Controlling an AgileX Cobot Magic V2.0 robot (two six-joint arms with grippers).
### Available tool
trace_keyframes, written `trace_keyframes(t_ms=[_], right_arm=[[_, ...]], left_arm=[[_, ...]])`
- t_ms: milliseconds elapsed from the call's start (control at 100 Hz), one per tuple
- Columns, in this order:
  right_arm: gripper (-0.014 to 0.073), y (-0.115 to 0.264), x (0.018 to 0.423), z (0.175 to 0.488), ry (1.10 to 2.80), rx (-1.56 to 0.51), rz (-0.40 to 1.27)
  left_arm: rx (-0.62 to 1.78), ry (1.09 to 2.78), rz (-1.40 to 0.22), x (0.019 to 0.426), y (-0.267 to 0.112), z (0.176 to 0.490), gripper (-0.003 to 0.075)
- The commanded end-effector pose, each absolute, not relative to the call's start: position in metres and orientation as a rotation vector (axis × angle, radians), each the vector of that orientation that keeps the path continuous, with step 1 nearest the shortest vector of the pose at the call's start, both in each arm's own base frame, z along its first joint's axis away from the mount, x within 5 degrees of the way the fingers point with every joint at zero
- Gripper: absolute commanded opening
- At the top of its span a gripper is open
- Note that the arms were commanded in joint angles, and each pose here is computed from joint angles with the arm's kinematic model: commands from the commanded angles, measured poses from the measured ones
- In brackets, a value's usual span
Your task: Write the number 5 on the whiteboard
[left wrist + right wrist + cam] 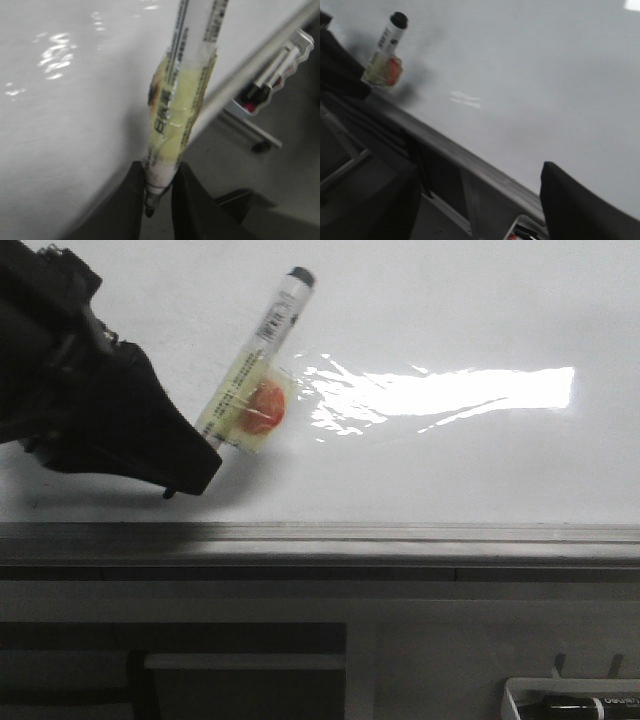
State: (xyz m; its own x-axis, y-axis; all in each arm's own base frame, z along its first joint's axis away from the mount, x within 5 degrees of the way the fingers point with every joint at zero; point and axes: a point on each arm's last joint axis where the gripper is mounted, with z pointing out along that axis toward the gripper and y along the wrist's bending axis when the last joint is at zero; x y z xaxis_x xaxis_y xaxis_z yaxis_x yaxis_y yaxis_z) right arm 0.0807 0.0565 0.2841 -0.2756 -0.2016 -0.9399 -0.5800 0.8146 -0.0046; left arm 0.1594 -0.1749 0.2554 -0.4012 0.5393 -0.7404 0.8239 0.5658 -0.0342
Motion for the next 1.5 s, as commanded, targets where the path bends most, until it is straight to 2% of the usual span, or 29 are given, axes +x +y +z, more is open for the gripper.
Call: trace_keyframes(t_ms=[0,120,280,550,1170,1260,1490], right_arm=[[0.0453,0.067,0.078,0.303,1.705,-0.673,0.476],[0.0453,0.082,0.073,0.305,1.651,-0.782,0.573],[0.0453,0.109,0.075,0.309,1.658,-0.925,0.65],[0.0453,0.147,0.094,0.328,1.65,-0.964,0.669],[0.0444,0.183,0.11,0.308,1.711,-1.026,0.655],[0.0379,0.185,0.111,0.307,1.714,-1.022,0.657],[0.0101,0.185,0.112,0.31,1.684,-0.998,0.668]], left_arm=[[1.316,1.881,-0.441,0.143,-0.176,0.277,-0.002],[1.537,1.675,-0.357,0.123,-0.178,0.285,-0.002],[1.64,1.567,-0.324,0.111,-0.183,0.287,-0.002],[1.654,1.553,-0.32,0.11,-0.184,0.287,-0.002],[1.617,1.529,-0.32,0.111,-0.185,0.29,-0.002],[1.607,1.529,-0.326,0.111,-0.186,0.291,-0.002],[1.606,1.53,-0.328,0.111,-0.186,0.291,-0.002]])
